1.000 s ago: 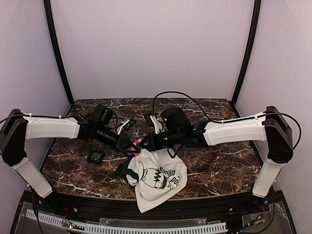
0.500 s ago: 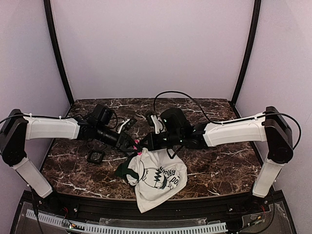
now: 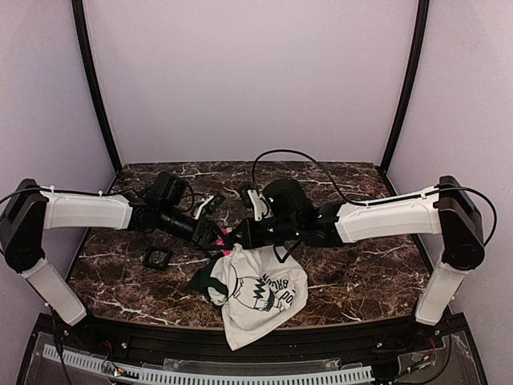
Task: Remove the brooch from the garment
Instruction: Open the brooch on the crumpled clothing.
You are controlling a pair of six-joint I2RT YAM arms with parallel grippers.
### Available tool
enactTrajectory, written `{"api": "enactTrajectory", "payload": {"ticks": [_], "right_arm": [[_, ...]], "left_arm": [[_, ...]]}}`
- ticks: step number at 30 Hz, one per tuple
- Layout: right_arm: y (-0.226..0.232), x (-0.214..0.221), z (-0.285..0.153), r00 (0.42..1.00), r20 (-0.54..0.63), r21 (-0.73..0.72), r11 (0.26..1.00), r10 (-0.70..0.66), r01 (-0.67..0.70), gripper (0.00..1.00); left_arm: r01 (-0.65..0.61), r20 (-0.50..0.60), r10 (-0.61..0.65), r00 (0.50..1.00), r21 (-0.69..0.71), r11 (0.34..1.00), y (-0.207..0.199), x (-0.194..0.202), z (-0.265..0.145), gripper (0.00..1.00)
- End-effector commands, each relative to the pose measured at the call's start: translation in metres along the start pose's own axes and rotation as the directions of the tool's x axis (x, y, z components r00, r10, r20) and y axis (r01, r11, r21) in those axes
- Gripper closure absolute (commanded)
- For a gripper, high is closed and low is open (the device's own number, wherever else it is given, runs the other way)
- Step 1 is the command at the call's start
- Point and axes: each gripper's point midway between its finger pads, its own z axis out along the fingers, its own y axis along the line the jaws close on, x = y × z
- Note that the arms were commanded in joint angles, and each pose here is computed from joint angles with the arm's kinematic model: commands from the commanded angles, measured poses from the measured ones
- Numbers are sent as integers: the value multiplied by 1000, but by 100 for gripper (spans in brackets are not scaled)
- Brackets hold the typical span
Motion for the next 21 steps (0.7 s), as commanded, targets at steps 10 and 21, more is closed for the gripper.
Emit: {"api": "enactTrajectory", "payload": {"ticks": [10,21], "right_arm": [[13,-2,-9,1000,19,-21,1000,-3,3,100],[22,-14,-39,997,61,-29,999,-42,43,57]], "left_arm": [[19,-1,-19,1000,-13,1000,8,2,6,87],[-32,6,31,999,18,999,-2,1,3,99]]}}
